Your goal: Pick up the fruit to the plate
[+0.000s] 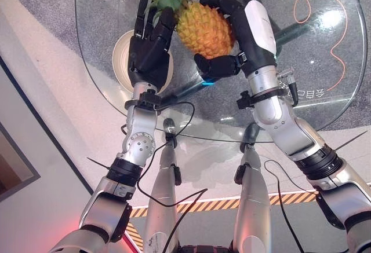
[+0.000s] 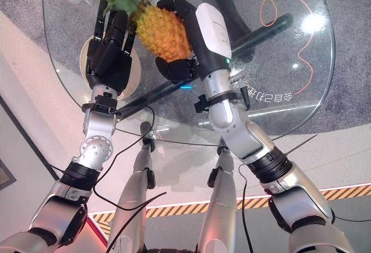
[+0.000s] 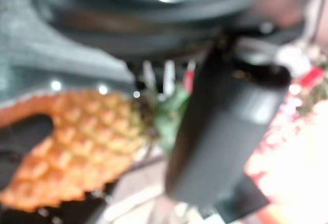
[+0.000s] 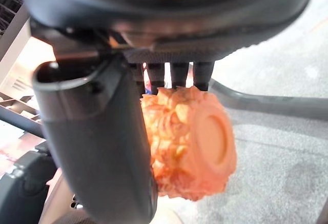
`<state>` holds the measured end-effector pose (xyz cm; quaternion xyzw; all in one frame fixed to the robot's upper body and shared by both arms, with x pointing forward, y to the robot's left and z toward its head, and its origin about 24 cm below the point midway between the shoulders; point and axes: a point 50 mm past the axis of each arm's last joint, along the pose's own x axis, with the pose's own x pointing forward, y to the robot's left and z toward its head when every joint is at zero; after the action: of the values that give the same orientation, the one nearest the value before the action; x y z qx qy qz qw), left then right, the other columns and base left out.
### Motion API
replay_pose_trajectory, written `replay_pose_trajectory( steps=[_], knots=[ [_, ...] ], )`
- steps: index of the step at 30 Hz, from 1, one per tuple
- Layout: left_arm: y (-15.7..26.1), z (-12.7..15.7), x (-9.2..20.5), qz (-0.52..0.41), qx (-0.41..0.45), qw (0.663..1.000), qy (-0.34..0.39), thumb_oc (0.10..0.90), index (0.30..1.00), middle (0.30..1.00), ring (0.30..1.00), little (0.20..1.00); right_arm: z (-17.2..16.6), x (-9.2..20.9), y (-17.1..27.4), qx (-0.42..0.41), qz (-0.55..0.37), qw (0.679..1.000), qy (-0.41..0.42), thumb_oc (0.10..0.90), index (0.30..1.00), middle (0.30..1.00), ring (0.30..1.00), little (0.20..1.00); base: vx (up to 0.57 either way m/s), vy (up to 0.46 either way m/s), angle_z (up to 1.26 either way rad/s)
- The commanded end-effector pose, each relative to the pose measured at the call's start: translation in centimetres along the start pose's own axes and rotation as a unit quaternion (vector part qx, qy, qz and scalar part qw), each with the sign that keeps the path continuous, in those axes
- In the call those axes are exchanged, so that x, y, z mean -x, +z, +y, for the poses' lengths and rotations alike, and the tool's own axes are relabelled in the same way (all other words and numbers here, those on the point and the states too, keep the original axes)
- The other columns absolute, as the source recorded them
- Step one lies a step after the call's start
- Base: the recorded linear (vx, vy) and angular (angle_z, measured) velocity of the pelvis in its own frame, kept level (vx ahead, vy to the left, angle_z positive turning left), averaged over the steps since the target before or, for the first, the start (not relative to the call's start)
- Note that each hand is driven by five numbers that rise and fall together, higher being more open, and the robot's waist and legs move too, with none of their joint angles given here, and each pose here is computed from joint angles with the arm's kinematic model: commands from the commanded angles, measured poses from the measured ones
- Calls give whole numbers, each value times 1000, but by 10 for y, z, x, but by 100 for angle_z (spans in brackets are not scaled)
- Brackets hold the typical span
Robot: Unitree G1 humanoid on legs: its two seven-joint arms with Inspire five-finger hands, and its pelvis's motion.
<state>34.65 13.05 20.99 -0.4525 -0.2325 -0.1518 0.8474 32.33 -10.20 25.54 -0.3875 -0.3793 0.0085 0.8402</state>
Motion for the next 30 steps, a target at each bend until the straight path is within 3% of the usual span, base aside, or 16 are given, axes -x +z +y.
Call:
replay_pose_trajectory(
  steps=[1,30],
  knots=[
    [21,-85,-15,-60,8,976,-209,800,900,900,900,900,-19,-13,92,-40,-217,975,-20,100,300,300,300,200,0,0,0],
    [12,-84,-18,-27,17,980,-195,800,900,900,900,900,-8,-10,104,-25,-261,964,50,100,300,300,300,200,0,0,0]
  ],
)
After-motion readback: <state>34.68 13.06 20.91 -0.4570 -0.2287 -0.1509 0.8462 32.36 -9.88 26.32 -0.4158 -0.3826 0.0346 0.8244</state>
